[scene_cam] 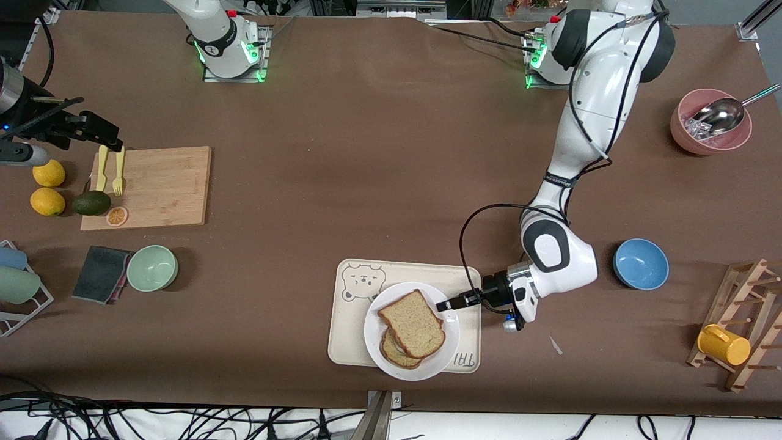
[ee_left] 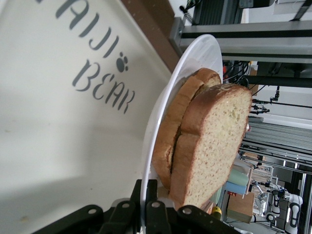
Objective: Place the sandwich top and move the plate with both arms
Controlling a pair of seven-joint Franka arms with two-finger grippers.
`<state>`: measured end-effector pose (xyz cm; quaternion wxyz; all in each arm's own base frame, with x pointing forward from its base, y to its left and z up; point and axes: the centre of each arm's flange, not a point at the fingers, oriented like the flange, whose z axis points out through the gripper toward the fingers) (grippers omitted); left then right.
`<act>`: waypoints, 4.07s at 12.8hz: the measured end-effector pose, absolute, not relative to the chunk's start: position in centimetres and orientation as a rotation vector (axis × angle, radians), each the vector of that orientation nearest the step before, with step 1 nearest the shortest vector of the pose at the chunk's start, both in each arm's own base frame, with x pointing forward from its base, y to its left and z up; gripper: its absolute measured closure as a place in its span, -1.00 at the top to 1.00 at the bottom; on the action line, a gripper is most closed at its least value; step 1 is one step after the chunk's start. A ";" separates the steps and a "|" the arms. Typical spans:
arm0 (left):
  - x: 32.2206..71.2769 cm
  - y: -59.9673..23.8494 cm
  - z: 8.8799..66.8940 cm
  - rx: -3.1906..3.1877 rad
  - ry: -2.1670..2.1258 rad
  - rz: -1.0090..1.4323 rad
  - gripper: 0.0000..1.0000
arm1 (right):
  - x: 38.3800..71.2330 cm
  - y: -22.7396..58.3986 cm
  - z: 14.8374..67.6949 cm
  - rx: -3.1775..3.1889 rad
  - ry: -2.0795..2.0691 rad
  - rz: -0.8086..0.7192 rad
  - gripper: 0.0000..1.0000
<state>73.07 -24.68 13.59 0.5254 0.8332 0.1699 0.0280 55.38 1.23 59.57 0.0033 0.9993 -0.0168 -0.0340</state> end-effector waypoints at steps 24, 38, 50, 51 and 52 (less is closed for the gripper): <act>72.9 -20.4 25.5 2.736 -0.452 -0.117 1.00 | 55.4 1.2 59.6 3.133 -0.053 -0.107 1.00; 63.7 -9.4 56.0 3.095 -0.490 -0.270 1.00 | 55.4 1.2 59.6 3.133 -0.052 -0.107 1.00; 55.6 -5.2 57.4 3.149 -0.264 0.040 1.00 | 55.4 1.3 59.5 3.133 -0.053 -0.107 1.00; 55.4 -5.3 57.4 3.150 -0.254 0.027 1.00 | 55.4 1.3 59.5 3.133 -0.053 -0.109 1.00; 55.3 -5.3 57.3 3.150 -0.250 0.011 1.00 | 55.5 1.3 59.4 3.132 -0.053 -0.112 1.00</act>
